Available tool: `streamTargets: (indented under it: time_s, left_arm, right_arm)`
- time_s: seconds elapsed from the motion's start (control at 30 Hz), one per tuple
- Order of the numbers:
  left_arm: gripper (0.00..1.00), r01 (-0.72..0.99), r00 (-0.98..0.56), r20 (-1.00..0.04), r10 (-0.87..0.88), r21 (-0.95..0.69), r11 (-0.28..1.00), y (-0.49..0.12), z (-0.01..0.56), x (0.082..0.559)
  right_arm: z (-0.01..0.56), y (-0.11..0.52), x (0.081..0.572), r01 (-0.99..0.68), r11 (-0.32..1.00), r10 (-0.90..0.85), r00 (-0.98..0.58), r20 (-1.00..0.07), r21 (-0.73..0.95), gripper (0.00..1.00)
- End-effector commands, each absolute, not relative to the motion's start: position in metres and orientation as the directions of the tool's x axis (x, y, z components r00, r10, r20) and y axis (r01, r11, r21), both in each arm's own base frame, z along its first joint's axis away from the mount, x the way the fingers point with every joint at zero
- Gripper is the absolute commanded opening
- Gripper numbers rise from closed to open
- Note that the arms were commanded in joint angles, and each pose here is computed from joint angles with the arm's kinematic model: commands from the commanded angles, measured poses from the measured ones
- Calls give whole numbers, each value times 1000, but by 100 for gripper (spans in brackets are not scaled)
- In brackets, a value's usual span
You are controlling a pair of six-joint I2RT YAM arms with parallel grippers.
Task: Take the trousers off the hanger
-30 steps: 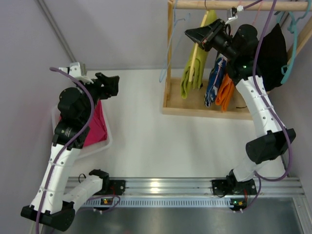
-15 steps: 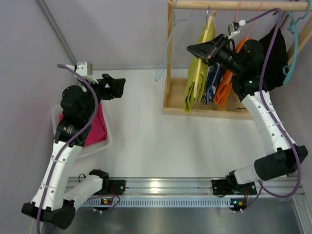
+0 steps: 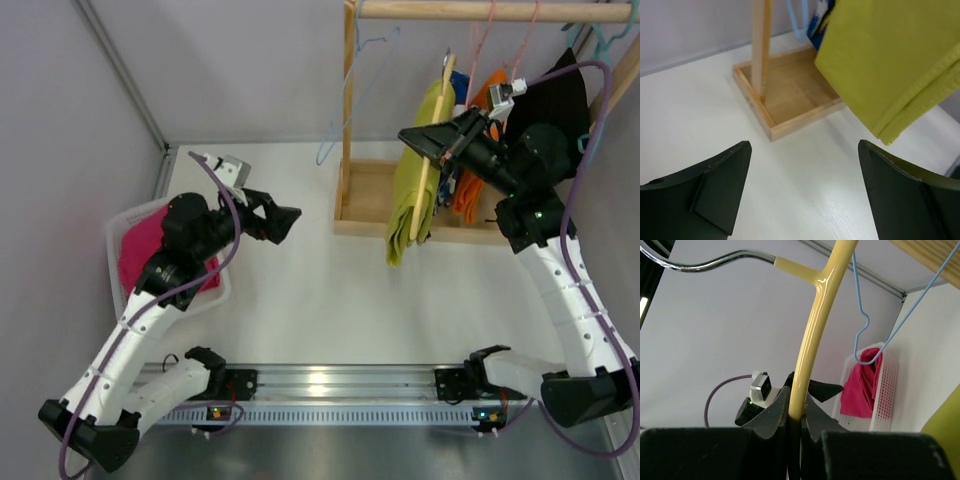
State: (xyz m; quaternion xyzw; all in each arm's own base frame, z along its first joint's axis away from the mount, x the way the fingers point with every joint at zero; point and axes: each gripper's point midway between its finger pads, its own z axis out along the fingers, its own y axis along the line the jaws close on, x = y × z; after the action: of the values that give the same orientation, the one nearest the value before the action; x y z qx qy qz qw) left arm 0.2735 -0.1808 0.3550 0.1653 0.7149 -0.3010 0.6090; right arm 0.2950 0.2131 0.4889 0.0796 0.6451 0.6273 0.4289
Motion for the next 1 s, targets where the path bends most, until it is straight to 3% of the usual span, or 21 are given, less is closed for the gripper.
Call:
streamTargets:
  time_s: [0.0,0.17,0.37,0.6,0.97]
  left_arm:
    - [94,698,-138,-988,-68,-145,702,-216,355,255]
    - [96,786,-49,-999,-4,-41,617,-265,352,238]
    - [96,761,160,-987,21,137,634,-301,359,230]
    - [98,807,211,-977,-41,150,571,-367,349,197]
    - [96,779,238,-966,-97,130,613,-413,352,222]
  right_arm:
    - [558,202,242,-677,151,668,-467,-580,720,0]
    - [543,201,234,-646,162,649,-500,-574,746,0]
    - [535,197,230,-611,187,656,-505,-561,769,0]
    - [539,190,219,-618,203,669,-479,-568,760,0]
    - [549,188,205,-643,176,673,-474,-567,746,0]
